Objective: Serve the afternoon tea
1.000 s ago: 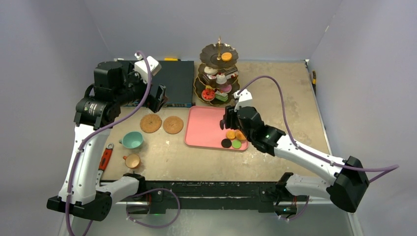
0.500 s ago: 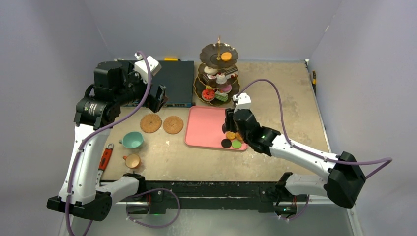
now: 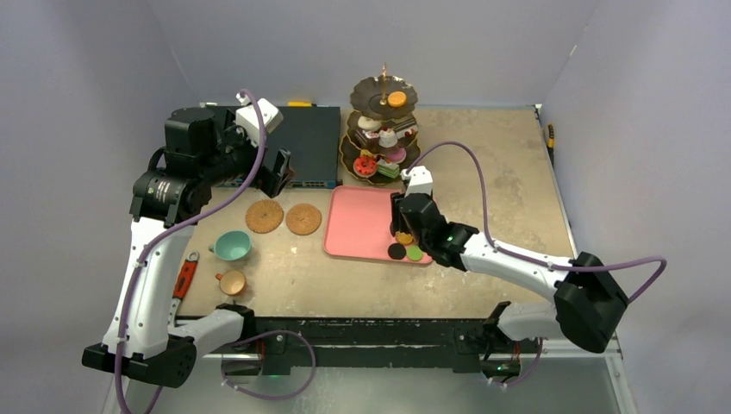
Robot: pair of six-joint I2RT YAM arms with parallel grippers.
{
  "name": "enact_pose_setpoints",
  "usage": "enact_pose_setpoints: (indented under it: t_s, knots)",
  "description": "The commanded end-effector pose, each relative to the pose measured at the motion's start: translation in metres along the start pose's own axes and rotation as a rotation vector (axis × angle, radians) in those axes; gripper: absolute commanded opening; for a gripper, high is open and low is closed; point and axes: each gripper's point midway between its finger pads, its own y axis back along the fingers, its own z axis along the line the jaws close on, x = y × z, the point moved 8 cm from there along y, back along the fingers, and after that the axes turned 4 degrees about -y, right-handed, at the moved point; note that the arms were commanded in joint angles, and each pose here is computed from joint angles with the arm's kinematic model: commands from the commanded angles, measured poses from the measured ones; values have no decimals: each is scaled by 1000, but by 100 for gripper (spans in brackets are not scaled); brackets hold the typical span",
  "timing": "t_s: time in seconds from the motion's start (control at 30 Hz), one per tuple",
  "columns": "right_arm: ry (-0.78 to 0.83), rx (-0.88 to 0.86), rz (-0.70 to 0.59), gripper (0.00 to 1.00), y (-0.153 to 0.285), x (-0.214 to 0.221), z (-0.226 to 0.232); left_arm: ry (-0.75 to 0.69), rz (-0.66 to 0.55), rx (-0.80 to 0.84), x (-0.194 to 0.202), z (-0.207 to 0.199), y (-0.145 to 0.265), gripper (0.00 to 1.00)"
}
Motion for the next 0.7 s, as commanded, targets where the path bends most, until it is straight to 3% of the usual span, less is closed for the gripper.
enact_pose_setpoints:
  t_s: [0.0,0.4,0.67]
  knots:
    - [-11,25,-76,54,-3,-10,4,-26,-34,-9,-9,2,4,99]
    - [34,64,-43,54,2,11,10,-19,-26,1,-7,3,0,99]
    - [-1,-69,-45,53,7,9,30,-13,11,26,12,-1,-11,99]
